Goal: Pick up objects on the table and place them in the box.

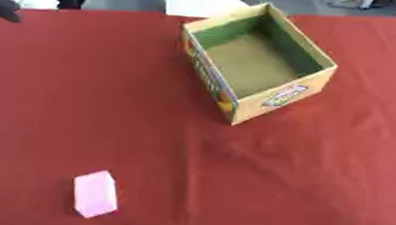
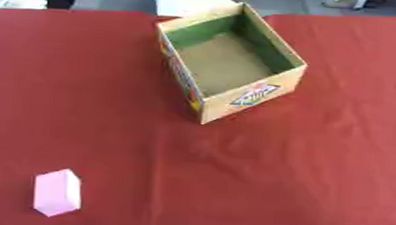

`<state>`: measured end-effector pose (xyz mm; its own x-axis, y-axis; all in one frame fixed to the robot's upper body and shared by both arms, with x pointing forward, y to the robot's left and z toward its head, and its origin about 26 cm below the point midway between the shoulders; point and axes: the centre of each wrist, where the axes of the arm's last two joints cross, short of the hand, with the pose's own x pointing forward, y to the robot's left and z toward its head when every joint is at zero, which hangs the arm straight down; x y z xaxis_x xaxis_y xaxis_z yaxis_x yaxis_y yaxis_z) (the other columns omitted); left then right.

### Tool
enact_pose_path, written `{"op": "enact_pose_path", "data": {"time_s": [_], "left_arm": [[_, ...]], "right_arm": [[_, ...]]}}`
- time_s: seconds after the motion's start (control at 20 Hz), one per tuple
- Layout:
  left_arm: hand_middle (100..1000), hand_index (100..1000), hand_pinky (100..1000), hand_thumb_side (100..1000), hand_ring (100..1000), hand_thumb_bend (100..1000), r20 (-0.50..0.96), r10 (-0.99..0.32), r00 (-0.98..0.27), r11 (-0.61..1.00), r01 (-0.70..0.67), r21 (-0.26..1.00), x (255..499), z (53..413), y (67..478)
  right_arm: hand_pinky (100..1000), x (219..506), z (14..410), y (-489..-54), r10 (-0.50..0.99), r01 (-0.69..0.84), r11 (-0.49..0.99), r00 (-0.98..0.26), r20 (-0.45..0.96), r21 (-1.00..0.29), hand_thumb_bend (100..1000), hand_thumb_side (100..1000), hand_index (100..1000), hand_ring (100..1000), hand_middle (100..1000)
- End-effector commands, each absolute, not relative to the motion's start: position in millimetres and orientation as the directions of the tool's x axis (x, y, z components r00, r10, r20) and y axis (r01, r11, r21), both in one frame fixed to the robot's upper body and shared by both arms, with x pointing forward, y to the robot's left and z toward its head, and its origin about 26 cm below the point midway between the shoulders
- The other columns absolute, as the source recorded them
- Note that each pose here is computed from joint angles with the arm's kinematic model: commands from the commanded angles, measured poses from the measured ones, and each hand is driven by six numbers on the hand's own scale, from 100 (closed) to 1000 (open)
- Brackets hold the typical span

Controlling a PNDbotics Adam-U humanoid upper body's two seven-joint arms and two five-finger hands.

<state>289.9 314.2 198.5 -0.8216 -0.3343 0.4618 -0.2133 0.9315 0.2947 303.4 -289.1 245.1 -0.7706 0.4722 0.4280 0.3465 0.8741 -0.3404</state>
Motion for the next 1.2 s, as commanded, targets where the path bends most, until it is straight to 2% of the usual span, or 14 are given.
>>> {"op": "enact_pose_path", "data": {"time_s": [0.05, 0.4, 0.8, 1.2], "left_arm": [[642, 838, 544, 795, 591, 100, 0.432, -0.335, -0.837, 0.93, -0.219, 0.296, 289, 207, 314], [641, 836, 541, 789, 589, 100, 0.436, -0.358, -0.826, 0.92, -0.232, 0.317, 288, 206, 315], [650, 838, 548, 776, 594, 100, 0.405, -0.567, -0.717, 0.769, -0.283, 0.574, 278, 204, 336], [682, 851, 576, 771, 616, 100, 0.313, -0.721, -0.619, 0.593, -0.316, 0.741, 267, 198, 349]], "right_arm": [[875, 300, 254, -292, 0.481, 0.359, 0.868, -0.781, 0.399, -0.345, 220, 1000, 856, 836, 804], [875, 300, 253, -292, 0.483, 0.359, 0.866, -0.778, 0.401, -0.347, 223, 1000, 856, 836, 804], [875, 299, 252, -295, 0.503, 0.369, 0.854, -0.768, 0.397, -0.368, 222, 1000, 856, 836, 804], [875, 298, 252, -297, 0.514, 0.371, 0.845, -0.761, 0.395, -0.385, 221, 1000, 857, 836, 805]]}}
